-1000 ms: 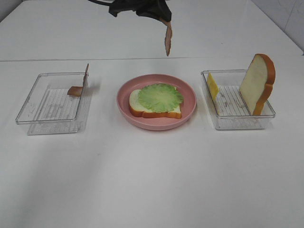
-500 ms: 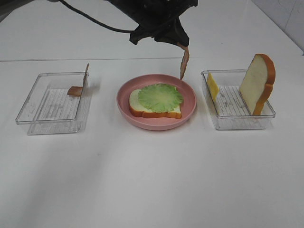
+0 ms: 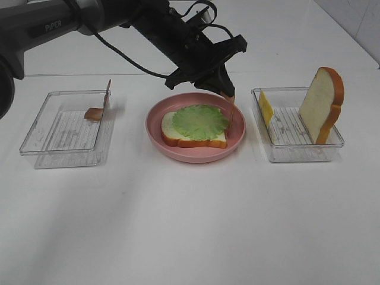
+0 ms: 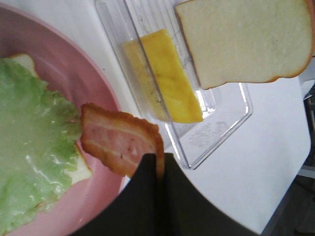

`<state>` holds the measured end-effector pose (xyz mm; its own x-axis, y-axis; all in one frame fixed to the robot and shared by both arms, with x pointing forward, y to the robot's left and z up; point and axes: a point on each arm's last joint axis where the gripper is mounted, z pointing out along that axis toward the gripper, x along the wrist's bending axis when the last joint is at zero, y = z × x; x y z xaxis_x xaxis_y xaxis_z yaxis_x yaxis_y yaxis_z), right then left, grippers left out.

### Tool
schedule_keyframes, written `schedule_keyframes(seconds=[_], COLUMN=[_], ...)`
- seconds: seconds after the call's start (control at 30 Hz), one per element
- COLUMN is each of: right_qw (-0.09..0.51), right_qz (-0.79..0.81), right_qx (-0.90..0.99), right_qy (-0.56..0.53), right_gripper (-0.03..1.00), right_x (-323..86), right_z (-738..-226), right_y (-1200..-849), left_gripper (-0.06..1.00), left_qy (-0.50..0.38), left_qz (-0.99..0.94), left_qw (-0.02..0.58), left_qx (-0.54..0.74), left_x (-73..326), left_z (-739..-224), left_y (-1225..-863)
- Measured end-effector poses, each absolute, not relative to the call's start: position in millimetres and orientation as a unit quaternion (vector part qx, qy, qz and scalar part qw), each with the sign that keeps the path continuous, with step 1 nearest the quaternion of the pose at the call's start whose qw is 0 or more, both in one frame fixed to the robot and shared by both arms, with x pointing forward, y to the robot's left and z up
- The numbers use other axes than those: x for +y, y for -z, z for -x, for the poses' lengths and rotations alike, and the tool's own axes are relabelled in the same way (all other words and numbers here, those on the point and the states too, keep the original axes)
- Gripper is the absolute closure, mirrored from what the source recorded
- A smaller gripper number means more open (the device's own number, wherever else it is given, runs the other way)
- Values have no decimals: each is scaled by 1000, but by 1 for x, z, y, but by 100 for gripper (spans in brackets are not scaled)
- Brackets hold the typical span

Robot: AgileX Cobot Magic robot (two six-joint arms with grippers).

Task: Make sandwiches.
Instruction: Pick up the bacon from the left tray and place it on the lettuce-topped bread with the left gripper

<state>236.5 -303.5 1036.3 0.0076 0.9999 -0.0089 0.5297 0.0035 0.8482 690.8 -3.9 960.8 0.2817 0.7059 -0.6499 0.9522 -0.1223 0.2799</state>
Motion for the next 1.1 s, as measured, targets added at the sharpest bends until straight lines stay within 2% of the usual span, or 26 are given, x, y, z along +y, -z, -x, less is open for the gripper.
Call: schedule_keyframes(seconds=[0.37,0.8,1.1], right_qw=[347,347,347], right_qz=[-619,-619,-619], right_qx=[618,618,618], right_qy=[-339,-339,-339], right_gripper=[-2,-2,-2], right_x=[-303,-303,-303], right_z=[-236,-236,-236], right_y=[-1036,-1036,-1036], left_gripper=[94,94,94], left_qy=[148,84,65], left_qz=[-742,-772,-780], left_qw=[300,233,217], left_qx=[582,586,583], left_x=[24,39,43], left_z=[-703,-705,-705], left_y=[-953,-944,-942])
